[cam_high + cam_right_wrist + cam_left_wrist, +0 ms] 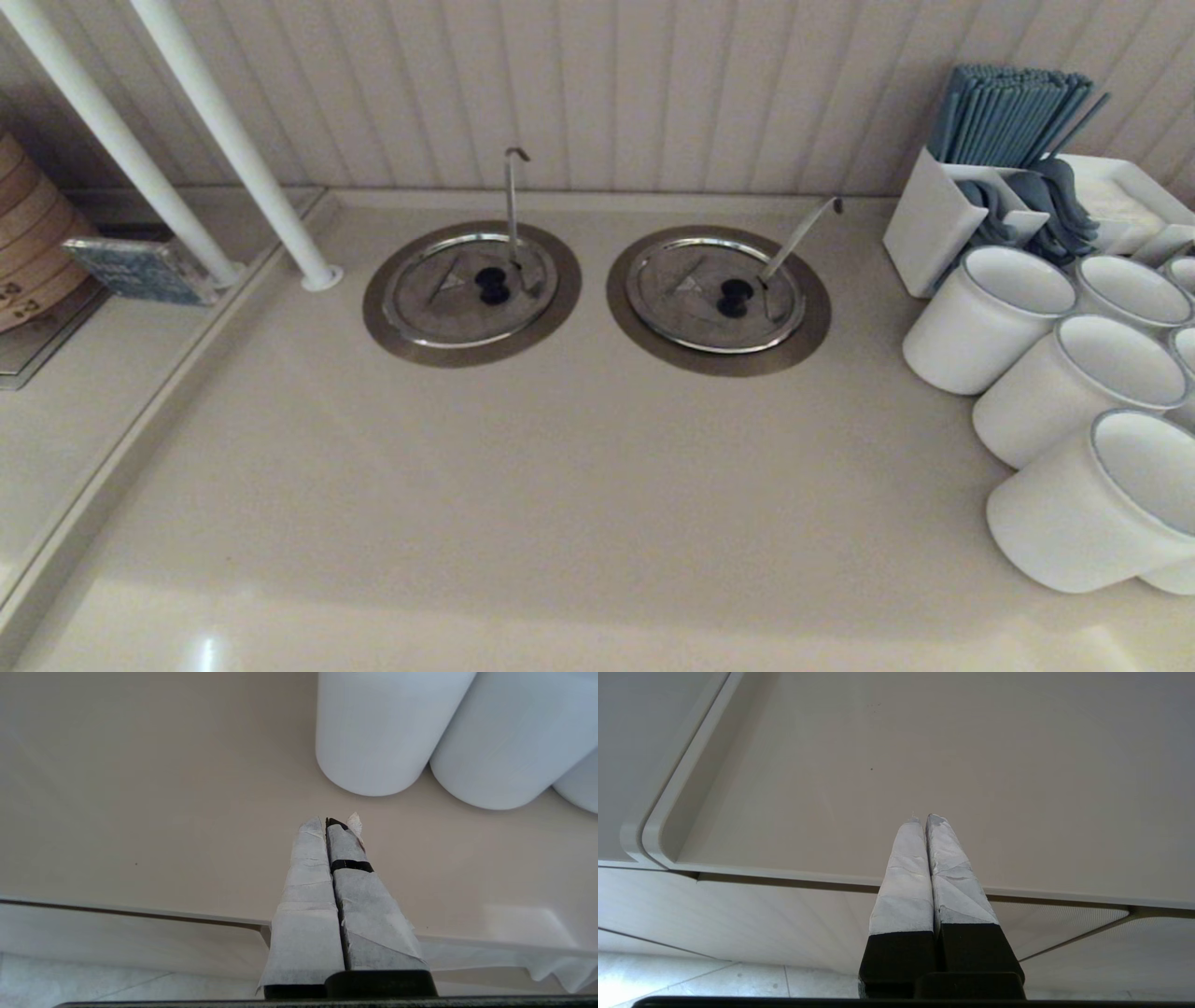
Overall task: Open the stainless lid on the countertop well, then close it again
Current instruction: Open the lid
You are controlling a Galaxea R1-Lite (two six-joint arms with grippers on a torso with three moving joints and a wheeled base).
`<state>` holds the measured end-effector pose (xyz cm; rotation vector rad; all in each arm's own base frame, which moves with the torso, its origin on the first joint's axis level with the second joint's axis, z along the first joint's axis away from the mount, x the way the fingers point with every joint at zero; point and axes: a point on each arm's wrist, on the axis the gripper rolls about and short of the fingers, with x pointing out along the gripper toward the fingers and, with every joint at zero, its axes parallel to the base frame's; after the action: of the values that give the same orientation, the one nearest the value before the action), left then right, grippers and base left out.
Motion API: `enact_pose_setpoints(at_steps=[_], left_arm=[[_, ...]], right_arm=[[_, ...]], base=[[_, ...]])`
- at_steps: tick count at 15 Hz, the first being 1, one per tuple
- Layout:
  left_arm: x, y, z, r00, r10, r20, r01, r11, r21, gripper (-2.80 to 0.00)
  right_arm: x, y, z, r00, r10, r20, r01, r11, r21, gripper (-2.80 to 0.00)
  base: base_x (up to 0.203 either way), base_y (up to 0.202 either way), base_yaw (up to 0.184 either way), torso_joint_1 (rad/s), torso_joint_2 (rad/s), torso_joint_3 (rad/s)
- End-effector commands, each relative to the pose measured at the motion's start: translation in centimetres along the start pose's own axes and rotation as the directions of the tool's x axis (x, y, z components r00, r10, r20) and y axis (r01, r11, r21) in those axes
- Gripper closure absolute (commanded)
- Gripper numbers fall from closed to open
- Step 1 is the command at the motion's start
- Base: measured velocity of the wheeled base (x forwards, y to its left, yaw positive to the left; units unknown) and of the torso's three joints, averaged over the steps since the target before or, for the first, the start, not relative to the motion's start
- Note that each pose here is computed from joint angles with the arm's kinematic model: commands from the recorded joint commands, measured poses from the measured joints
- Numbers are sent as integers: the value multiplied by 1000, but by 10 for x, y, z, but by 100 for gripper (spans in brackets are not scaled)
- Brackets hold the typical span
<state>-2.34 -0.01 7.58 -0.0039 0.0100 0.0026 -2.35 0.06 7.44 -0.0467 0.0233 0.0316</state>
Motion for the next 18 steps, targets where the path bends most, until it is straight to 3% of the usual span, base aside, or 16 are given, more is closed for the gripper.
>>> enact_pose_setpoints(at_steps=[1, 6, 8, 10, 14, 18], left_arm=[[0, 0, 0, 1000, 1, -1, -1, 1000, -1, 0], [0, 0, 4, 999, 5, 32, -5, 1000, 4, 0], [-8, 0, 27, 991, 24, 129, -24, 1000, -4, 0], [-19, 0, 62, 985, -1, 170, 1, 1000, 0, 0], [11, -3, 132, 995, -100, -2, 100, 995, -5, 0], [107, -5, 198, 963, -199, -181, 186, 979, -86, 0]], right_arm=[[0, 0, -1, 1000, -9, -2, 9, 1000, 9, 0], [0, 0, 0, 1000, -13, 4, 13, 1000, 9, 0], [0, 0, 0, 1000, -13, 5, 13, 1000, 9, 0], [0, 0, 0, 1000, -13, 5, 13, 1000, 9, 0], [0, 0, 0, 1000, -13, 5, 13, 1000, 9, 0], [0, 0, 0, 1000, -13, 4, 13, 1000, 9, 0]], base=[[0, 0, 0, 0, 0, 0], [0, 0, 0, 0, 0, 0], [0, 0, 0, 0, 0, 0], [0, 0, 0, 0, 0, 0], [0, 0, 0, 0, 0, 0], [0, 0, 0, 0, 0, 0]])
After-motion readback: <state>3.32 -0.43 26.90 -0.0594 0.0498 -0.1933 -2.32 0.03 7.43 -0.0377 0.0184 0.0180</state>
